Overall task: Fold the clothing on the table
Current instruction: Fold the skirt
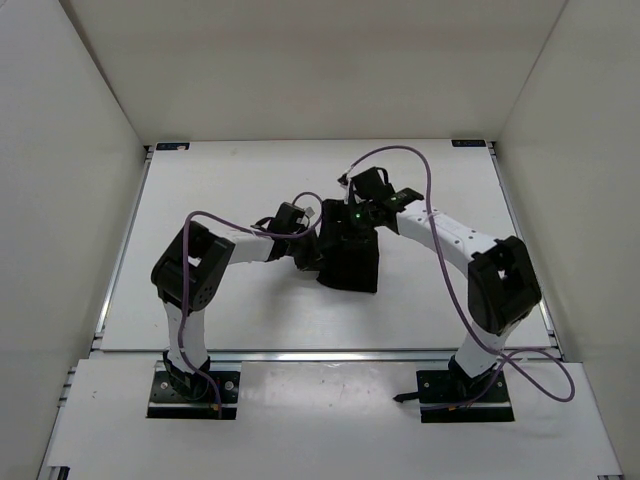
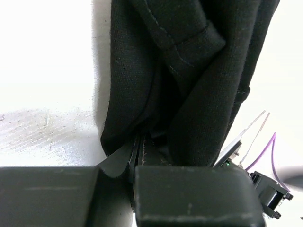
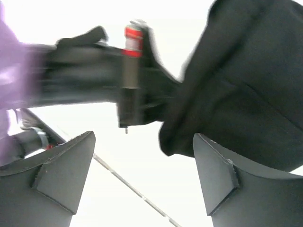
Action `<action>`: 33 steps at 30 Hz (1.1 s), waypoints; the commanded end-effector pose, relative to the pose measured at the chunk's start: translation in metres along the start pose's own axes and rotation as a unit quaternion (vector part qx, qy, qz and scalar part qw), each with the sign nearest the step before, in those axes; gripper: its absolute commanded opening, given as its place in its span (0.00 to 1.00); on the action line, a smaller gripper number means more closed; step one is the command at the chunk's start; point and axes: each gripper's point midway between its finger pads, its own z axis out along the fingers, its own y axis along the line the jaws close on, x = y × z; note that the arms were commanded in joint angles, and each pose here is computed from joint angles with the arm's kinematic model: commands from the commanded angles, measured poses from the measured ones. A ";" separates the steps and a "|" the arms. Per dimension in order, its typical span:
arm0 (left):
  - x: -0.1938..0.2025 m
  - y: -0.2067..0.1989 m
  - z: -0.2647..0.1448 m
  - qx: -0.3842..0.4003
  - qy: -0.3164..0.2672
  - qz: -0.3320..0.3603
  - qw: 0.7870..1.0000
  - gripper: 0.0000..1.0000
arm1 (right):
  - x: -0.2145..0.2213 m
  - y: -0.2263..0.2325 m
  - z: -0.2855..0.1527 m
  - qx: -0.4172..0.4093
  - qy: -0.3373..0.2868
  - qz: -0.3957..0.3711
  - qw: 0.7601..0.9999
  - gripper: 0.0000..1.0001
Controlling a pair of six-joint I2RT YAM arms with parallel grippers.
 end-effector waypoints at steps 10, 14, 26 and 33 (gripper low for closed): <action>-0.037 0.016 -0.061 0.004 -0.051 0.003 0.999 0.37 | -0.026 -0.036 -0.065 0.011 -0.130 0.063 0.989 0.21; -0.066 0.010 -0.106 -0.001 -0.110 0.026 0.994 0.72 | -0.009 -0.056 -0.052 0.027 -0.112 0.076 0.990 0.06; -0.063 -0.048 -0.127 0.066 -0.135 0.122 0.981 0.46 | -0.006 -0.060 -0.007 -0.003 -0.084 0.065 0.994 0.00; -0.024 -0.040 -0.093 0.060 -0.091 0.122 0.987 0.15 | -0.017 -0.057 0.017 -0.018 -0.070 0.051 0.996 0.00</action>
